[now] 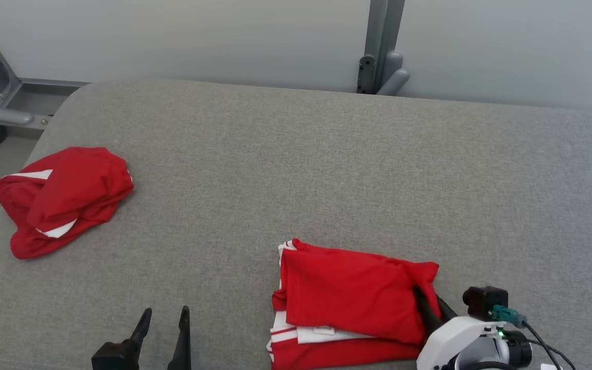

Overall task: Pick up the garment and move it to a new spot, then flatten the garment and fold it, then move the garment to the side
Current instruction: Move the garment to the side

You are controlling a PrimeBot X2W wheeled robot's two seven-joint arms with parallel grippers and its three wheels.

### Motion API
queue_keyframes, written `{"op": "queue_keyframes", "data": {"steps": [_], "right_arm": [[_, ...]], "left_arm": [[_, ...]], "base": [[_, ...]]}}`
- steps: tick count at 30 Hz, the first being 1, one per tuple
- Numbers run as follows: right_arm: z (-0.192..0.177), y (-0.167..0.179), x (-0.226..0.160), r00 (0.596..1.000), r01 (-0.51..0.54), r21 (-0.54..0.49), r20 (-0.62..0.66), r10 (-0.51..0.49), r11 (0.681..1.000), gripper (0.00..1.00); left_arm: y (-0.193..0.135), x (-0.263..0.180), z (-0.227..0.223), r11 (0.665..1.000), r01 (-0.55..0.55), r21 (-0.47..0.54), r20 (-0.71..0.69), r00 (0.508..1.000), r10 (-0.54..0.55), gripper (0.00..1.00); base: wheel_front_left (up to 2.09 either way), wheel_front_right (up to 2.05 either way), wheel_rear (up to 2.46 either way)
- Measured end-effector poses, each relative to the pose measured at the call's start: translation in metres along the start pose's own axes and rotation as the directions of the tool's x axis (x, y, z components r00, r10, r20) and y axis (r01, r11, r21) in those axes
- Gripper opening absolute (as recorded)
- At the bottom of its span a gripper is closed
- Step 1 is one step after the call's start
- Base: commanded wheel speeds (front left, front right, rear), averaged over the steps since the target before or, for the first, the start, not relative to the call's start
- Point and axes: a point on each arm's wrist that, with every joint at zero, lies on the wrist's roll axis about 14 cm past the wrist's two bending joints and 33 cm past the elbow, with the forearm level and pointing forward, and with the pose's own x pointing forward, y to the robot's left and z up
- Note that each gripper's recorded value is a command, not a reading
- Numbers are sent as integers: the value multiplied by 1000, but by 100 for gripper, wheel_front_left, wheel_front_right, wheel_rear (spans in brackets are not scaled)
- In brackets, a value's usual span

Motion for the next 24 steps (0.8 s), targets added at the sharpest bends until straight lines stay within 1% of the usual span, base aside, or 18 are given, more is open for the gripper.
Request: {"op": "queue_keyframes", "data": {"steps": [3,7,11,14,17,24], "right_arm": [[14,-8,3,999,22,-13,41,-22,1000,0],[25,-28,-4,994,82,-23,78,-80,996,0],[33,-54,-20,981,161,-14,115,-159,987,0],[38,-74,-38,964,227,-7,141,-224,974,0],[43,-95,-59,940,300,5,170,-296,954,0],[43,-129,-108,878,429,56,210,-431,901,0]], "left_arm": [[-4,3,0,1000,15,1,-4,1000,-15,100],[-15,10,0,999,53,4,-7,999,-53,100],[-39,21,2,992,129,3,-7,992,-129,100],[-62,30,3,980,200,6,-10,980,-200,100],[-89,40,8,959,283,12,-1,959,-283,100],[-157,54,10,883,468,36,-11,883,-468,100]], "base": [[0,0,0],[0,0,0],[0,0,0],[0,0,0],[0,0,0],[0,0,0]]}}
